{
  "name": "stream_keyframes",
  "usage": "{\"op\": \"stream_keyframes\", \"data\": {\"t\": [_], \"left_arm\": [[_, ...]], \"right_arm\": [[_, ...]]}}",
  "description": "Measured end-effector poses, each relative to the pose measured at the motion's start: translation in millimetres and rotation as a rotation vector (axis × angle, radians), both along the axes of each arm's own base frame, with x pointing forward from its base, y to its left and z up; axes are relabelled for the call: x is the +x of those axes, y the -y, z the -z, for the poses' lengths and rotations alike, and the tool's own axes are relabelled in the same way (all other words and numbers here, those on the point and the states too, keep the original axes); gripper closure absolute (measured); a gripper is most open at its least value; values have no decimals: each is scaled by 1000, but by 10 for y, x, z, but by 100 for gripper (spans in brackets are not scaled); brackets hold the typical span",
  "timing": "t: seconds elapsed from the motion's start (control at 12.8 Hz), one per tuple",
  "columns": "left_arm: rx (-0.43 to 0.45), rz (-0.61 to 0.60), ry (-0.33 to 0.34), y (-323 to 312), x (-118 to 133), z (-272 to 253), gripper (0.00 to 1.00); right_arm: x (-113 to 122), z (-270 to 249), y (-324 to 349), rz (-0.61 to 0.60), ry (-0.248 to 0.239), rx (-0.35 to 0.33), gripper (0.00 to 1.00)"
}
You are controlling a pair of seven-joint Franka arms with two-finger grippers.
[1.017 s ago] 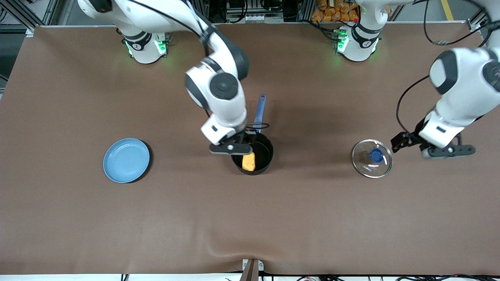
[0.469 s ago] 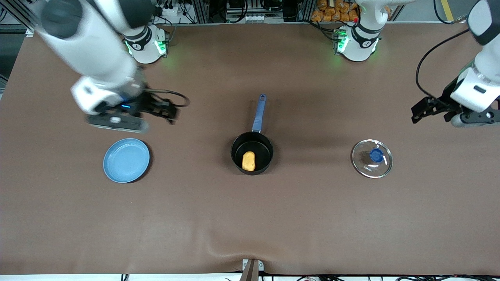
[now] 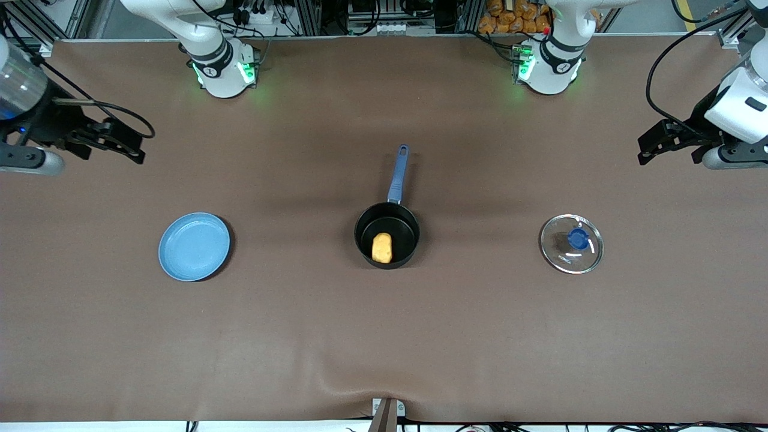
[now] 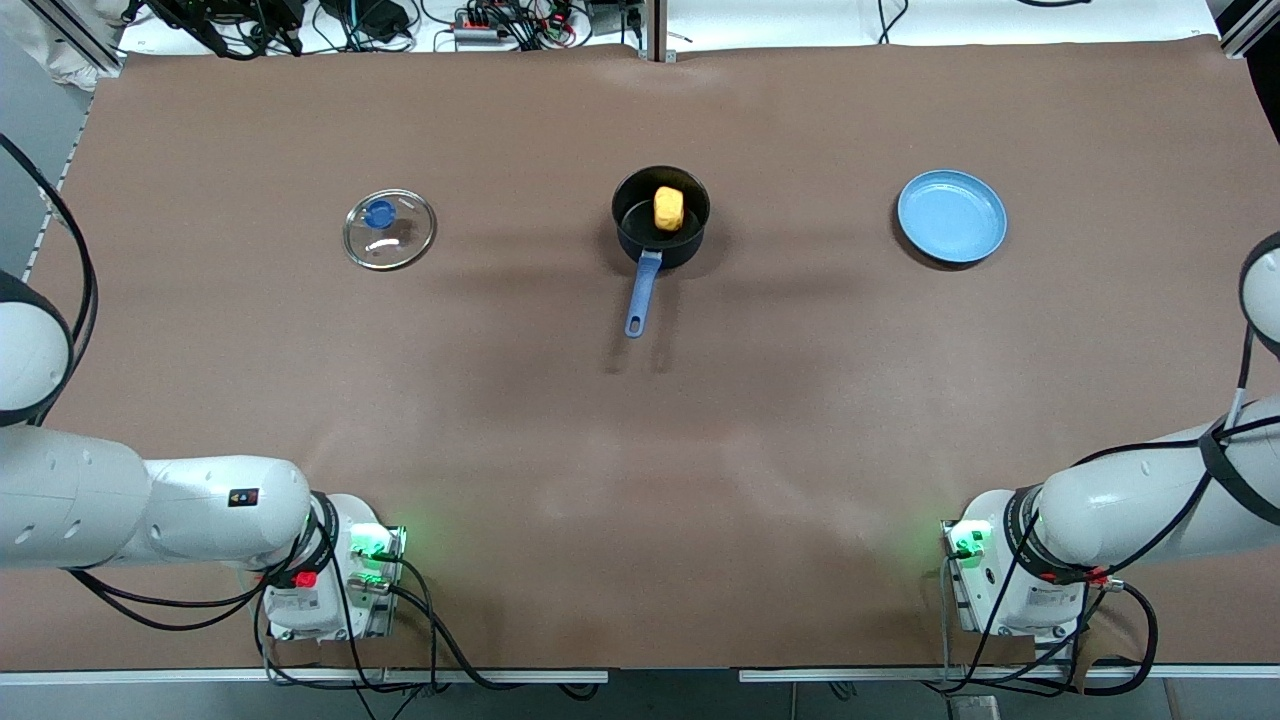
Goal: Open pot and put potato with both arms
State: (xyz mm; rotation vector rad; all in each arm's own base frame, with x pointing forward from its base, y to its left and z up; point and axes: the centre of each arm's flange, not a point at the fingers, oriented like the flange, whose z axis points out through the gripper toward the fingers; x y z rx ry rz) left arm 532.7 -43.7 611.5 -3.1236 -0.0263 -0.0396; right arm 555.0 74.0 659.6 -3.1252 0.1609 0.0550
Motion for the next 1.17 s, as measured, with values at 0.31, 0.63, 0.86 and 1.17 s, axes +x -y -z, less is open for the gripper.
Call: {"op": "stream_keyframes", "data": {"t": [0.31, 0.63, 0.86, 1.17], "left_arm": [[2, -1, -30, -5, -73, -190, 0], [1, 10, -46, 63, -98, -193, 0], [-5, 14, -53, 86, -124, -229, 0], [-5, 14, -54, 86, -131, -243, 0]], "right_arm": [[-37, 60, 563, -53, -13, 4, 0], [-55, 42, 879, -46, -10, 4, 0], [-70, 35, 922, -39, -13, 4, 0], [-69, 35, 883, -47, -13, 4, 0]]}}
